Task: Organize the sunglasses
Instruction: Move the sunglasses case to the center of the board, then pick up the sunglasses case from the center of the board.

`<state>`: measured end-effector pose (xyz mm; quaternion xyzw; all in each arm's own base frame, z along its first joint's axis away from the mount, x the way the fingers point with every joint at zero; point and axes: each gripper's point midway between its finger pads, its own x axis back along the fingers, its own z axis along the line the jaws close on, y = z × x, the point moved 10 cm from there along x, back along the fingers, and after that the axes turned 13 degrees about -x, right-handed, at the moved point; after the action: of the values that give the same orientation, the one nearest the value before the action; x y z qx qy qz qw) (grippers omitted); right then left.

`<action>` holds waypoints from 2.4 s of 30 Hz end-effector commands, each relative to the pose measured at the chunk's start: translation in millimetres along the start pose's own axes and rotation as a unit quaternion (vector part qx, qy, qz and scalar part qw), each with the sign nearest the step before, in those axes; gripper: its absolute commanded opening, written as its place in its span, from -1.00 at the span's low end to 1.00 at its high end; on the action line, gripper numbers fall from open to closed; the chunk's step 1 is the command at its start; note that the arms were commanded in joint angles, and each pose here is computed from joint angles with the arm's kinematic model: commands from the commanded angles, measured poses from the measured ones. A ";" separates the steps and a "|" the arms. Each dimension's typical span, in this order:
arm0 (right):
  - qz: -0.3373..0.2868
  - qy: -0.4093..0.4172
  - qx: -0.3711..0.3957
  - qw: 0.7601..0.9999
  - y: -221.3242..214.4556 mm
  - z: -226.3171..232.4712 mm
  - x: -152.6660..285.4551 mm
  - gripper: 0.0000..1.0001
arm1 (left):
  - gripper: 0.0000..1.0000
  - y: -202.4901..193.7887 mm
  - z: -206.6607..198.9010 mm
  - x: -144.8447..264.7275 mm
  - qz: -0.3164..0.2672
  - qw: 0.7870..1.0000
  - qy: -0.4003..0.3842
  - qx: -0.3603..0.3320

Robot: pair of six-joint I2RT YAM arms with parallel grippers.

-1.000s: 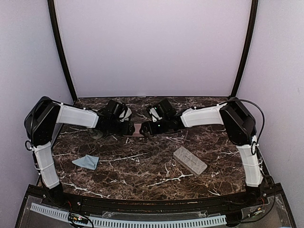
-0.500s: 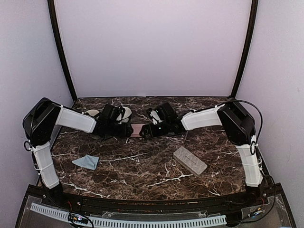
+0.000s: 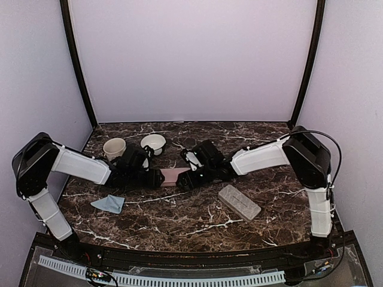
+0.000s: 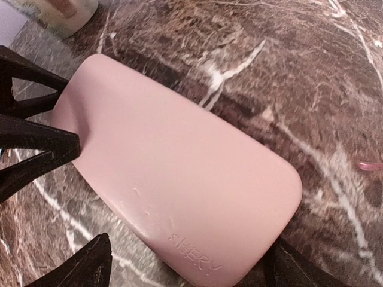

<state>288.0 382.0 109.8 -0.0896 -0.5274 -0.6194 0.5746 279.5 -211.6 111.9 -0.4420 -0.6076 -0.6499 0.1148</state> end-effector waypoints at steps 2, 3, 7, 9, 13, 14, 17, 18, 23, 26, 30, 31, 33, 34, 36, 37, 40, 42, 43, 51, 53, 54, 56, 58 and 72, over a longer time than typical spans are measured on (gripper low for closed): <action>-0.016 0.079 0.054 0.995 -24.7 53.5 36.2 0.74 | 0.28 -32.0 -29.5 23.4 0.028 0.998 -0.055 -0.012; -0.013 0.081 0.058 0.995 -31.6 56.3 42.2 0.73 | 0.28 -37.2 -32.7 28.7 0.030 0.998 -0.060 -0.013; 0.009 0.089 0.066 0.994 -62.4 59.7 62.2 0.73 | 0.26 -62.9 -42.5 51.1 0.049 0.996 -0.069 -0.019; 0.016 0.095 0.065 0.993 -73.8 59.5 72.9 0.72 | 0.22 -75.9 -48.5 62.2 0.056 0.995 -0.080 -0.022; 0.015 0.087 0.055 0.995 -86.6 50.7 97.5 0.72 | 0.21 -88.5 -54.5 80.6 0.064 0.993 -0.096 -0.027; 0.012 0.080 0.054 0.995 -87.7 48.8 103.3 0.72 | 0.21 -88.0 -55.3 83.8 0.063 0.993 -0.097 -0.032; 0.010 0.053 0.055 0.997 -89.3 42.8 116.6 0.74 | 0.33 -79.1 -57.5 91.6 0.059 0.992 -0.096 -0.058; 0.007 0.046 0.056 0.997 -88.6 41.7 121.2 0.75 | 0.40 -74.7 -59.3 92.9 0.054 0.991 -0.095 -0.074; 0.002 0.011 0.066 0.998 -88.4 35.9 134.6 0.77 | 0.68 -57.8 -70.4 88.6 0.026 0.980 -0.104 -0.166; -0.003 -0.002 0.065 0.998 -88.6 31.6 138.0 0.78 | 0.77 -47.1 -78.0 83.0 0.009 0.968 -0.110 -0.224; -0.005 -0.007 0.063 0.998 -90.0 28.0 140.3 0.79 | 0.83 -37.3 -90.4 71.6 0.007 0.945 -0.133 -0.297; -0.005 -0.008 0.062 0.998 -90.3 27.1 140.3 0.79 | 0.83 -35.7 -93.1 68.1 0.012 0.941 -0.137 -0.311; -0.006 -0.009 0.062 0.998 -90.6 25.6 140.9 0.79 | 0.84 -33.6 -97.4 62.3 0.021 0.931 -0.144 -0.334; -0.007 -0.009 0.061 0.998 -91.3 24.8 140.9 0.79 | 0.84 -32.4 -99.1 60.1 0.022 0.928 -0.147 -0.343; -0.010 -0.006 0.058 0.998 -92.7 23.1 141.3 0.79 | 0.85 -33.7 -100.9 55.8 0.019 0.919 -0.157 -0.361; -0.013 -0.002 0.056 0.998 -93.1 22.8 141.5 0.79 | 0.85 -33.5 -102.9 54.7 0.018 0.914 -0.166 -0.370; -0.010 0.001 0.051 0.999 -95.4 20.7 139.8 0.79 | 0.86 -36.0 -106.9 48.2 0.031 0.900 -0.184 -0.393; -0.007 0.000 0.051 0.999 -96.7 19.8 138.5 0.79 | 0.86 -36.1 -107.1 44.0 0.037 0.895 -0.181 -0.407; -0.005 0.000 0.051 0.999 -97.2 19.5 137.8 0.79 | 0.86 -36.4 -106.6 41.3 0.040 0.892 -0.179 -0.414; 0.005 0.004 0.051 0.999 -99.0 19.8 133.0 0.77 | 0.86 -35.0 -102.2 25.4 0.074 0.869 -0.204 -0.444; 0.006 0.004 0.051 0.999 -99.3 19.5 132.4 0.77 | 0.83 -35.4 -100.4 21.0 0.091 0.867 -0.221 -0.437; 0.007 0.002 0.051 0.999 -100.0 18.9 132.1 0.77 | 0.81 -36.1 -100.1 19.0 0.100 0.866 -0.225 -0.435; 0.008 -0.001 0.050 0.999 -100.5 17.7 131.7 0.77 | 0.73 -37.6 -102.0 17.2 0.109 0.864 -0.239 -0.430; 0.007 -0.003 0.050 0.999 -100.7 16.6 131.3 0.77 | 0.67 -38.5 -103.5 17.0 0.111 0.863 -0.250 -0.424; -0.006 0.006 0.021 1.000 -94.6 7.9 136.4 0.83 | -0.17 -24.4 -106.6 38.5 0.065 0.894 -0.281 -0.343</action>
<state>159.5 284.7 151.8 -0.0850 -0.5574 -0.5867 0.5813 196.8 -287.4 110.1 -0.6638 -0.2604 -0.6839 -0.1545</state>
